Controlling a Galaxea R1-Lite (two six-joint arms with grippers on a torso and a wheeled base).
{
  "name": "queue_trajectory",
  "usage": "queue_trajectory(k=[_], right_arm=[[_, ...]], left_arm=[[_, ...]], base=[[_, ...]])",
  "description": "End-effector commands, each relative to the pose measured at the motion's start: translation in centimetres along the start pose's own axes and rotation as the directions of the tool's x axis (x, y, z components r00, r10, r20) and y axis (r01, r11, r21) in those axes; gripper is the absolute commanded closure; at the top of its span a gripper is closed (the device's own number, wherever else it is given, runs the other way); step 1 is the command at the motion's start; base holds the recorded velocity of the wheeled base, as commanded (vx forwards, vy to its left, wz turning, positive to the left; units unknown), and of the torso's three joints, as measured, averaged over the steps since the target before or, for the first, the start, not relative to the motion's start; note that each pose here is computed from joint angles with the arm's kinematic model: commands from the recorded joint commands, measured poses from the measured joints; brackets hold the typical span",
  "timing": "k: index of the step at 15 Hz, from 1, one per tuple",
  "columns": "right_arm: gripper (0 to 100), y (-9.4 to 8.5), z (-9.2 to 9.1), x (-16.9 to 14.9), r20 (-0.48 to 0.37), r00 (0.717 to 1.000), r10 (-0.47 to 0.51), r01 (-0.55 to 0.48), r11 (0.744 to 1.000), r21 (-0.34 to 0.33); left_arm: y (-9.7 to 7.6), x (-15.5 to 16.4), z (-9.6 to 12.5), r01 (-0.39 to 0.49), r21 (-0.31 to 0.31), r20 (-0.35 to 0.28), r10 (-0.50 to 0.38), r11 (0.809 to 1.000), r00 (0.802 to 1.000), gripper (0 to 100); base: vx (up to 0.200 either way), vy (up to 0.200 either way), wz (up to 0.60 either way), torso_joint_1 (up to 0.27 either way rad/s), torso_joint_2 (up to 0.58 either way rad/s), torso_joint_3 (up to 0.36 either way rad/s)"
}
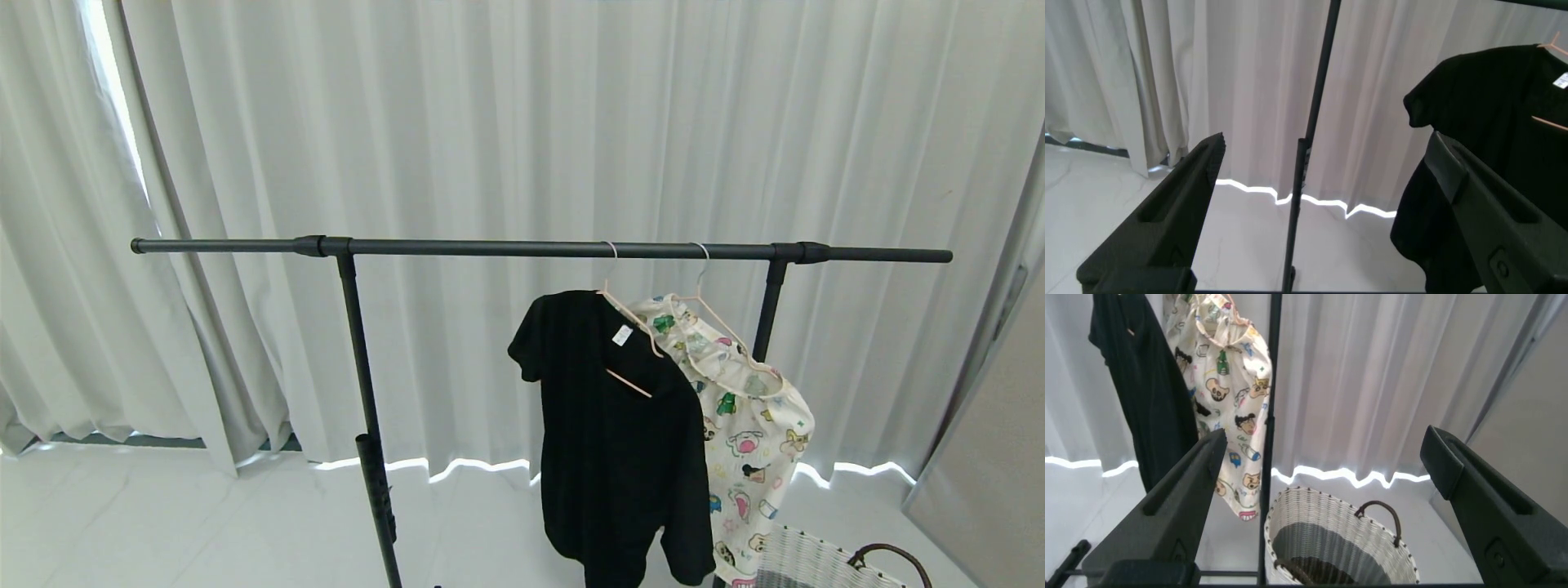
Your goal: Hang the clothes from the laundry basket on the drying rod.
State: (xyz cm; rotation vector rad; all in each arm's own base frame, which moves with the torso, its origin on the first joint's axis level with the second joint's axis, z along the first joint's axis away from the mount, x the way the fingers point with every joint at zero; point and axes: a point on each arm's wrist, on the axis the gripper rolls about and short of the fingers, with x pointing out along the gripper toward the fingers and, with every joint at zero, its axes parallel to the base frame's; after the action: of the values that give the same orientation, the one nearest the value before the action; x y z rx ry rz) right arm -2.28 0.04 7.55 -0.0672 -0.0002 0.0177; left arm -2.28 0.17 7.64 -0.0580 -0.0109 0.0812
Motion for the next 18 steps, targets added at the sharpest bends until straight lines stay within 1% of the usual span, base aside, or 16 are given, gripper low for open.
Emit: queue_trajectory(k=[1,18], right_arm=[[0,0.00,0.00,0.00,0.000,1.000,0.001,-0.001,1.000,0.000],[0,0.00,0.00,0.00,0.000,1.000,-0.001,0.001,1.000,0.000]], left_arm=[[0.00,0.00,0.00,-0.001,-0.001,0.001,0.001,1.000,1.000,0],[0.00,0.00,0.00,0.000,-0.001,0.001,0.000,1.000,1.000,0]], base=[[0.000,0.000,0.00,0.000,0.00,0.000],[0.000,0.000,0.00,0.000,0.00,0.000]])
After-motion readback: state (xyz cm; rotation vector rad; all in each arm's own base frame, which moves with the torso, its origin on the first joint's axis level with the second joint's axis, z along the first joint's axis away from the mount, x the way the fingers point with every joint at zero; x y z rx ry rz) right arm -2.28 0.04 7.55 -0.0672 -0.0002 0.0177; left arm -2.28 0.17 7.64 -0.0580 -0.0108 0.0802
